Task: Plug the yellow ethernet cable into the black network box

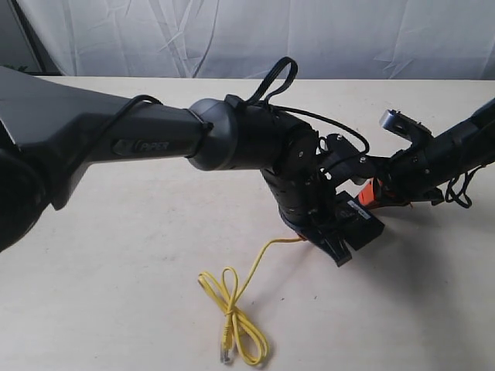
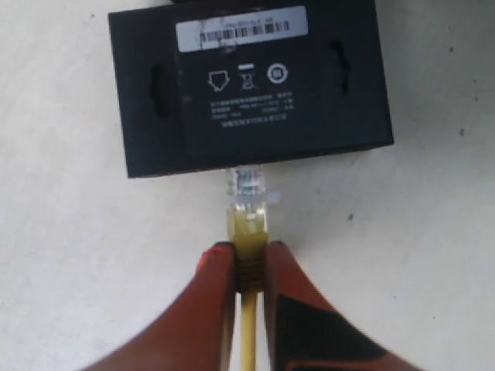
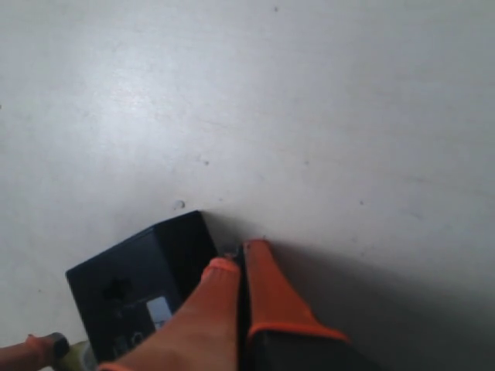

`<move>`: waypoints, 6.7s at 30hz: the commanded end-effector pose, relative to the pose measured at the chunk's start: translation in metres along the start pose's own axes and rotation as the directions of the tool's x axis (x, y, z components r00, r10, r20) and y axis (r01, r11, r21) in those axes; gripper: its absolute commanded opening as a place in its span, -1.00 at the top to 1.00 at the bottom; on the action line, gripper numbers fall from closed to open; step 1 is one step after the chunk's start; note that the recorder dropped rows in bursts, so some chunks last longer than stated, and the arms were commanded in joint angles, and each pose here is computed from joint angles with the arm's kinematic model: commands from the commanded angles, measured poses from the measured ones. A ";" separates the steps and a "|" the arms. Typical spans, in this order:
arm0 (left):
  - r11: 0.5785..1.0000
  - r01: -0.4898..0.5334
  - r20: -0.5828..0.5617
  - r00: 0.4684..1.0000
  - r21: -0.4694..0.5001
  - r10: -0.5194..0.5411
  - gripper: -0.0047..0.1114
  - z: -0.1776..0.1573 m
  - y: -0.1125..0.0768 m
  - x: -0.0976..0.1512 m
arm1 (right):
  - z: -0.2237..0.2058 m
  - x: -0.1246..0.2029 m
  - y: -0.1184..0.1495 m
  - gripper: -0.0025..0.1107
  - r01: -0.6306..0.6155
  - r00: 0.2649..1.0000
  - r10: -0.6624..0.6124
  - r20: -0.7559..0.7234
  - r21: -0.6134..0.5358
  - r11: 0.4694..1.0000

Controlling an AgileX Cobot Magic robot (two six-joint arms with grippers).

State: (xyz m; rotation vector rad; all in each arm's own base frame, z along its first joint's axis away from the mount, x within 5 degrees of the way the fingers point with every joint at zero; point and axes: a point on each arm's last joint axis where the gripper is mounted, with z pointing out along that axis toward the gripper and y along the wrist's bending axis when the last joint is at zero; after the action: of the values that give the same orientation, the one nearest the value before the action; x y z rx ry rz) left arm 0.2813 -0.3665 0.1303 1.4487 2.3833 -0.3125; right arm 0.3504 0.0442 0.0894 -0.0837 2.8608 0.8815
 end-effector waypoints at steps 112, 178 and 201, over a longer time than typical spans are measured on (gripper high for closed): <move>0.995 -0.009 0.082 0.997 0.101 0.001 0.92 -0.008 0.009 0.017 | -0.004 0.005 0.004 0.97 0.072 0.996 -0.070 -0.056 0.027 0.997; 0.993 0.027 0.120 0.992 0.117 -0.041 0.92 0.002 0.011 0.005 | -0.004 0.004 0.010 0.97 0.072 0.996 -0.073 -0.043 -0.030 0.997; 0.999 0.013 0.065 0.998 0.049 -0.016 0.92 0.001 0.023 0.008 | -0.004 0.004 0.009 0.97 0.073 0.997 -0.074 -0.038 -0.027 0.997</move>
State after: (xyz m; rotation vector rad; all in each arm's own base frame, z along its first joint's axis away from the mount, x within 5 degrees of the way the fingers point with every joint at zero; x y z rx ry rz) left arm 0.2966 -0.3469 0.1235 1.4440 2.3589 -0.4077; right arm 0.3483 0.0481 0.0986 -0.1957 2.8512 0.8828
